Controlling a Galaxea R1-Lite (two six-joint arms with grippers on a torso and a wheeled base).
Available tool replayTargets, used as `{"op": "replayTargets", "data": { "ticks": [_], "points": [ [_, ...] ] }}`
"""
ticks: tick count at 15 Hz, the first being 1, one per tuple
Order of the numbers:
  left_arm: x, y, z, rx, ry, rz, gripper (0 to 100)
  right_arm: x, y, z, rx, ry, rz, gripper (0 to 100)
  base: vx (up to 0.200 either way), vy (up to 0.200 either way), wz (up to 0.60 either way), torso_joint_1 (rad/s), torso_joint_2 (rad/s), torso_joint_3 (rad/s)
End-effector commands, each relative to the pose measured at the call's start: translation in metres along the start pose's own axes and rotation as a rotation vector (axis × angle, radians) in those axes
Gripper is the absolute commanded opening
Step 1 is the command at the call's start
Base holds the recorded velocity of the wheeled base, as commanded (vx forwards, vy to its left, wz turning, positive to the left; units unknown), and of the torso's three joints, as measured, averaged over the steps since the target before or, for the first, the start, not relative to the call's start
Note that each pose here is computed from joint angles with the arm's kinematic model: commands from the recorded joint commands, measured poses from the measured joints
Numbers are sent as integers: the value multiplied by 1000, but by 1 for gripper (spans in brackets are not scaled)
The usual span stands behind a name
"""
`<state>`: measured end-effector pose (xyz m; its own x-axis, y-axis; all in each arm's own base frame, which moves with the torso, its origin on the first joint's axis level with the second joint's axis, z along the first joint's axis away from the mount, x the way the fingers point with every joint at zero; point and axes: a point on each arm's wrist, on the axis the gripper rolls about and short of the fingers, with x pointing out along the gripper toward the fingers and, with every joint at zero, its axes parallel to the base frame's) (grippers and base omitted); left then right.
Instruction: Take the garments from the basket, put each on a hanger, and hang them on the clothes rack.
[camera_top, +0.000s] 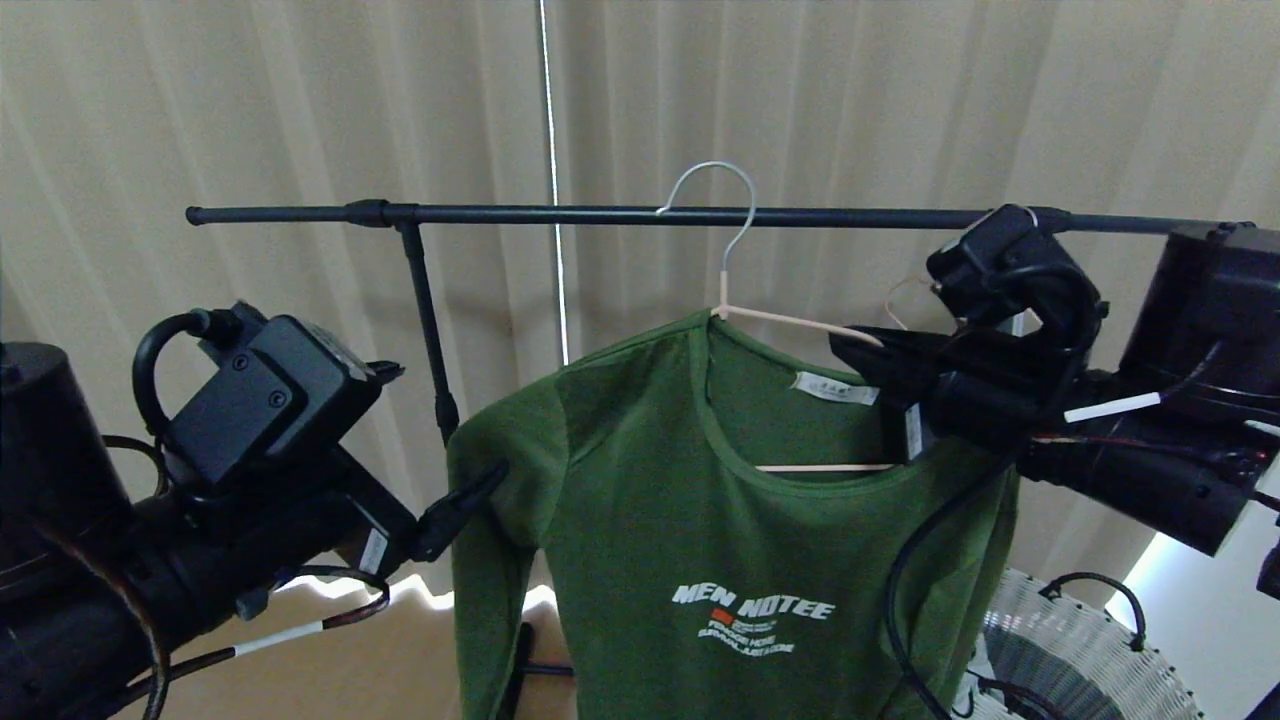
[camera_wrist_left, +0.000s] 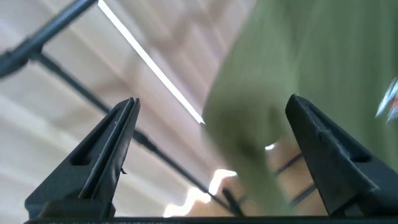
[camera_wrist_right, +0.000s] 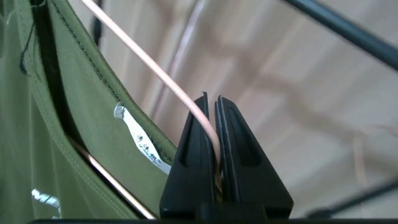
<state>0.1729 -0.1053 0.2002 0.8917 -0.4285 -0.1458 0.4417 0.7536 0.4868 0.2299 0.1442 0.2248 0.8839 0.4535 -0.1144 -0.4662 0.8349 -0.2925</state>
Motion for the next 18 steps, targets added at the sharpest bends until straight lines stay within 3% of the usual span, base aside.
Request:
{"op": "replayTargets", "data": {
  "ticks": [1, 4, 7, 15, 16, 18],
  "points": [
    [-8, 3, -13, 4, 41, 26, 100, -15, -11, 9, 10, -42, -37, 0, 0, 0, 0, 0, 0, 0],
    [-9, 1, -25, -2, 81, 5, 100, -18, -13, 13, 16, -63, -41, 0, 0, 0, 0, 0, 0, 0],
    [-7, 5, -27, -20, 41, -70, 100, -22, -14, 18, 17, -82, -42, 0, 0, 0, 0, 0, 0, 0],
    [17, 16, -31, -21, 84, -46, 100, -36, -13, 27, 17, -137, 5, 0, 0, 0, 0, 0, 0, 0],
    [17, 17, -30, -20, 80, -47, 0, -37, -12, 28, 16, -143, 13, 0, 0, 0, 0, 0, 0, 0],
    [18, 16, -30, -18, 79, -49, 0, -37, -11, 28, 16, -144, 16, 0, 0, 0, 0, 0, 0, 0]
  ]
}}
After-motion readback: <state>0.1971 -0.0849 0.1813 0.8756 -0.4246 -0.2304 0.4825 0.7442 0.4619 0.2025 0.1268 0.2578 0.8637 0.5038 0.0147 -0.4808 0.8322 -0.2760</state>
